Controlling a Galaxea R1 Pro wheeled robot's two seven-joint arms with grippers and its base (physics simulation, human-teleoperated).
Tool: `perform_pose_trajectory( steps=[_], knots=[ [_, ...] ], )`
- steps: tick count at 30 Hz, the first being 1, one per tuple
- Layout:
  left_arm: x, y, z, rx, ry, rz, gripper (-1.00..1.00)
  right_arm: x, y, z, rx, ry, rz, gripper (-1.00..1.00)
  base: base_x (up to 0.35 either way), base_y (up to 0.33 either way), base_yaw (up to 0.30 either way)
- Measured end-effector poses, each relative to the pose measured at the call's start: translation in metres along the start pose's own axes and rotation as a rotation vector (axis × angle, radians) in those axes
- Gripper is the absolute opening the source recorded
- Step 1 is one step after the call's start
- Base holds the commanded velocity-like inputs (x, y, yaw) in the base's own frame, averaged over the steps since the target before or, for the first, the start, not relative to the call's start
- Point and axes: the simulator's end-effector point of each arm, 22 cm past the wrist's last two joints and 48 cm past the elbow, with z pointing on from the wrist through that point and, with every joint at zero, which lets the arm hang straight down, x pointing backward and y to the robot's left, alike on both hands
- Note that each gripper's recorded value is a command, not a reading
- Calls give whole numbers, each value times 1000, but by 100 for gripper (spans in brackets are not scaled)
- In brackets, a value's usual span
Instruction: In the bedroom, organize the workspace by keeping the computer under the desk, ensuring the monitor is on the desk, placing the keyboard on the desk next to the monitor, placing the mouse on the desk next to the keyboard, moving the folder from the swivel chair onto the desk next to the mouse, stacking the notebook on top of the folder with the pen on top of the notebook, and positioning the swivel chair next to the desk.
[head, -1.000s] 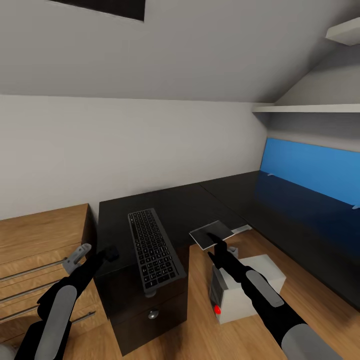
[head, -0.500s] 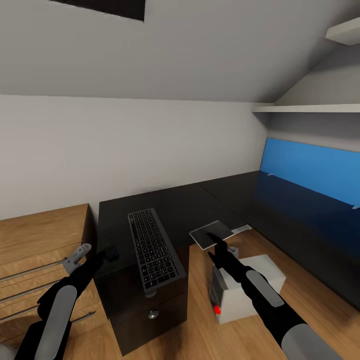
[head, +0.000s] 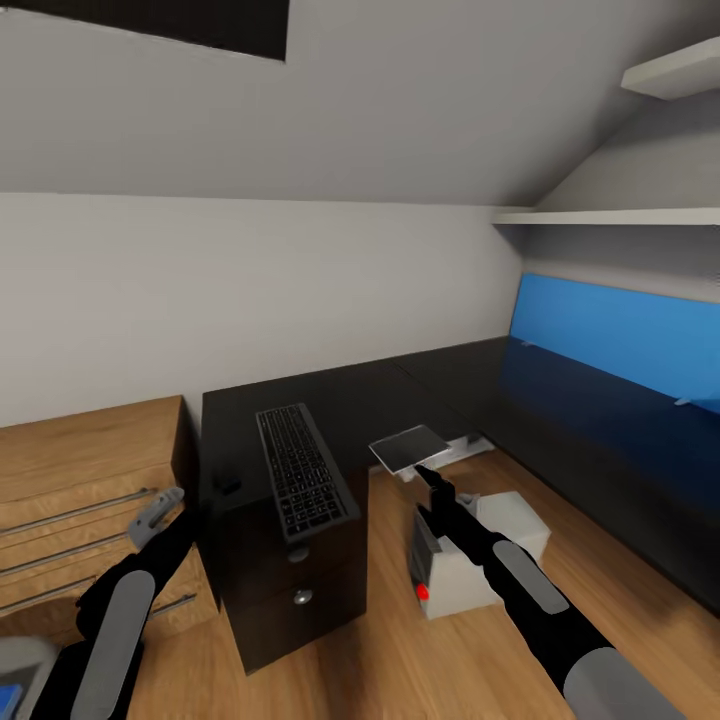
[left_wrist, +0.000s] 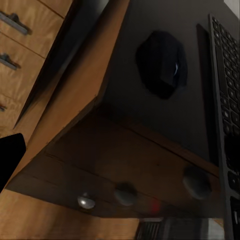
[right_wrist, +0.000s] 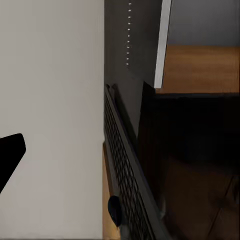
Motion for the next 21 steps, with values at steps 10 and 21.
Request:
perform_pose_trajectory(
  steps=[10, 21],
  knots=[
    [2, -2, 0, 3, 4, 5, 100, 0, 0, 0, 1, 0, 0, 100, -304, -124, 0],
    [2, -3, -1, 5, 5, 6, 100, 2, 0, 0, 1, 3, 1, 100, -110, -39, 0]
  ],
)
